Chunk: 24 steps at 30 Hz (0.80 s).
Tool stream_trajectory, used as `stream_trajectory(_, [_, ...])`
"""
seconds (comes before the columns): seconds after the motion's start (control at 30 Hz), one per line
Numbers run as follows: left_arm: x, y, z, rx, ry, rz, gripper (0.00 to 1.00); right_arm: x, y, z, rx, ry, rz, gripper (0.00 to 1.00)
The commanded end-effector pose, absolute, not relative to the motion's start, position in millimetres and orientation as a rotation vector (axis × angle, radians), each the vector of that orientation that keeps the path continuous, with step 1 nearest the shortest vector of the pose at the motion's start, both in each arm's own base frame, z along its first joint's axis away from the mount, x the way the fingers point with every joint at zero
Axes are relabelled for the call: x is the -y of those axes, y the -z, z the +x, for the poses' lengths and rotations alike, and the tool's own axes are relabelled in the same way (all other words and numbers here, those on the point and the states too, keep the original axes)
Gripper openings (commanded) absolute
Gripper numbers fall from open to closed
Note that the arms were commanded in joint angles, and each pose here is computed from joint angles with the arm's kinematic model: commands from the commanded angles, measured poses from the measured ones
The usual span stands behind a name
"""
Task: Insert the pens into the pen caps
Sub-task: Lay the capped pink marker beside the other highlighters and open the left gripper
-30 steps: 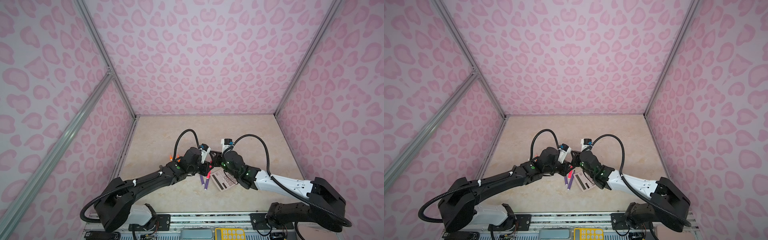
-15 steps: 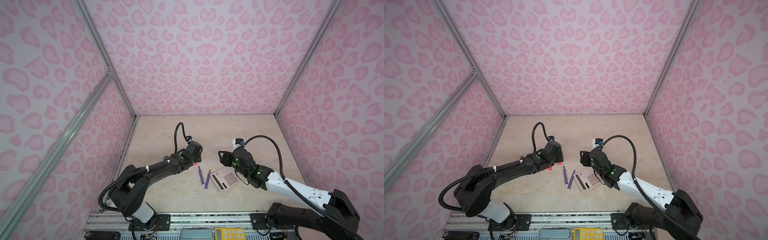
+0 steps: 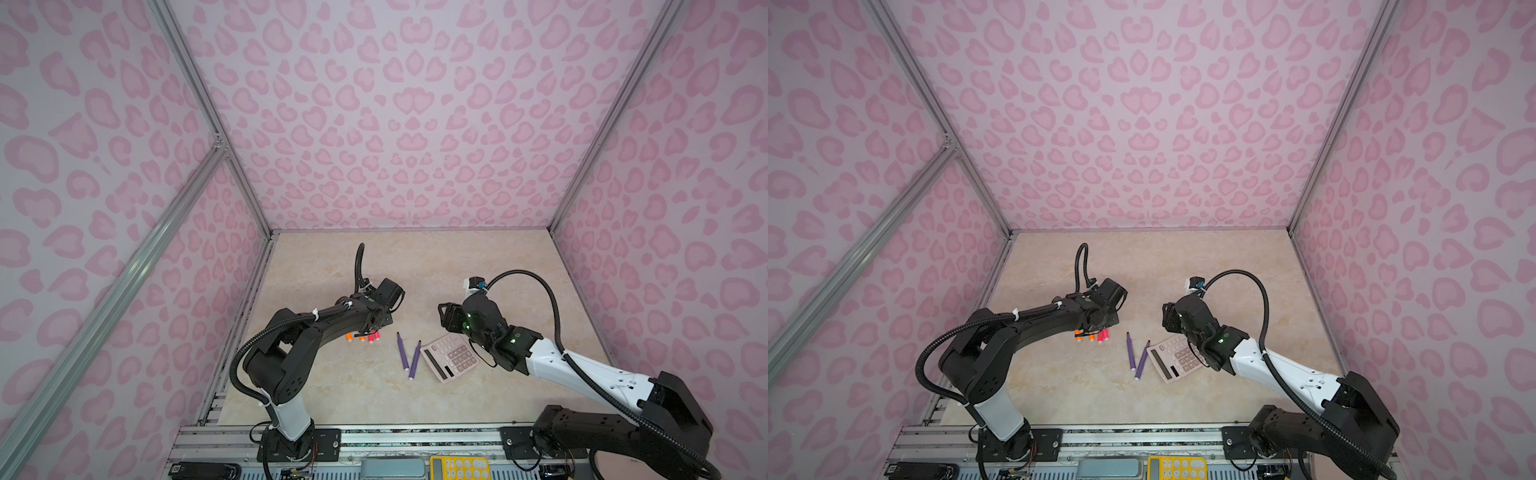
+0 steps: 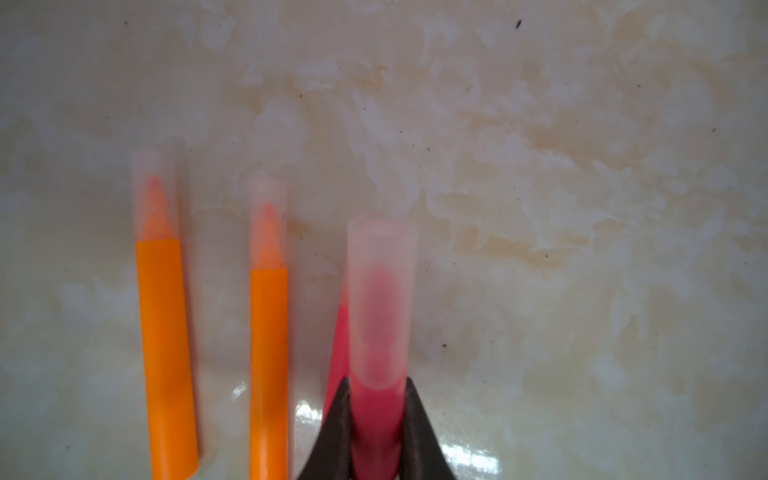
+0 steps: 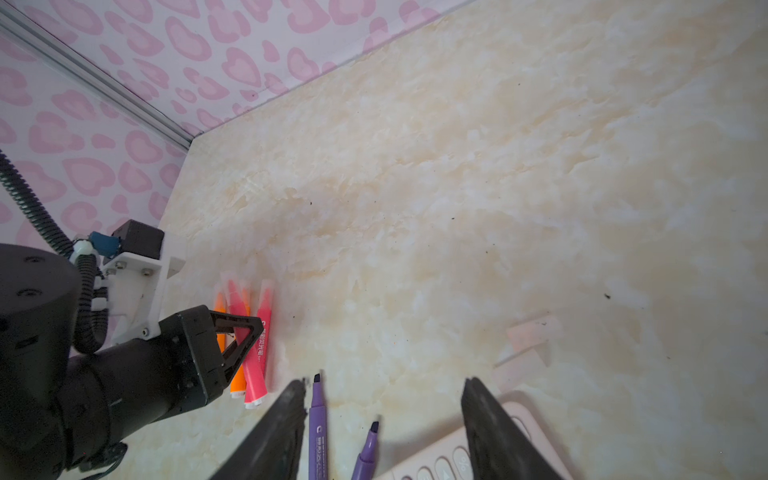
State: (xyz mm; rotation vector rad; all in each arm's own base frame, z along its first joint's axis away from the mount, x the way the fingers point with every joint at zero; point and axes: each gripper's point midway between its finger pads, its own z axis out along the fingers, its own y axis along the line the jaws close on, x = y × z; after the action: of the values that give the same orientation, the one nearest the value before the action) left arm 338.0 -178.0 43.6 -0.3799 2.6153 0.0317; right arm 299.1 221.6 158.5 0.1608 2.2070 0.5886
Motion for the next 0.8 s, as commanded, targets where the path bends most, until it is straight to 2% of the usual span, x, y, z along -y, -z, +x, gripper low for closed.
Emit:
stream_trajectory(0.0, [174.4, -43.2, 340.1, -2.627, -0.087, -0.384, 0.03, -219.4, -154.6, 299.9, -2.218, -0.554, 0.149, 0.61])
stream_trajectory(0.3, [190.2, -20.3, 339.5, -2.723, -0.059, -0.334, 0.04, -222.3, -153.0, 300.1, -2.235, -0.561, 0.139, 0.6])
stream_trajectory(0.43, [193.1, -19.3, 339.2, -2.731, -0.04, -0.32, 0.19, -221.6, -152.6, 300.0, -2.238, -0.562, 0.146, 0.6])
stream_trajectory(0.6, [192.0, -23.5, 340.6, -2.715, -0.041, -0.315, 0.32, -222.5, -154.5, 300.0, -2.235, -0.565, 0.137, 0.6])
stream_trajectory(0.77, [192.5, -24.2, 339.4, -2.716, -0.028, -0.315, 0.35, -219.9, -153.8, 300.2, -2.236, -0.56, 0.15, 0.6])
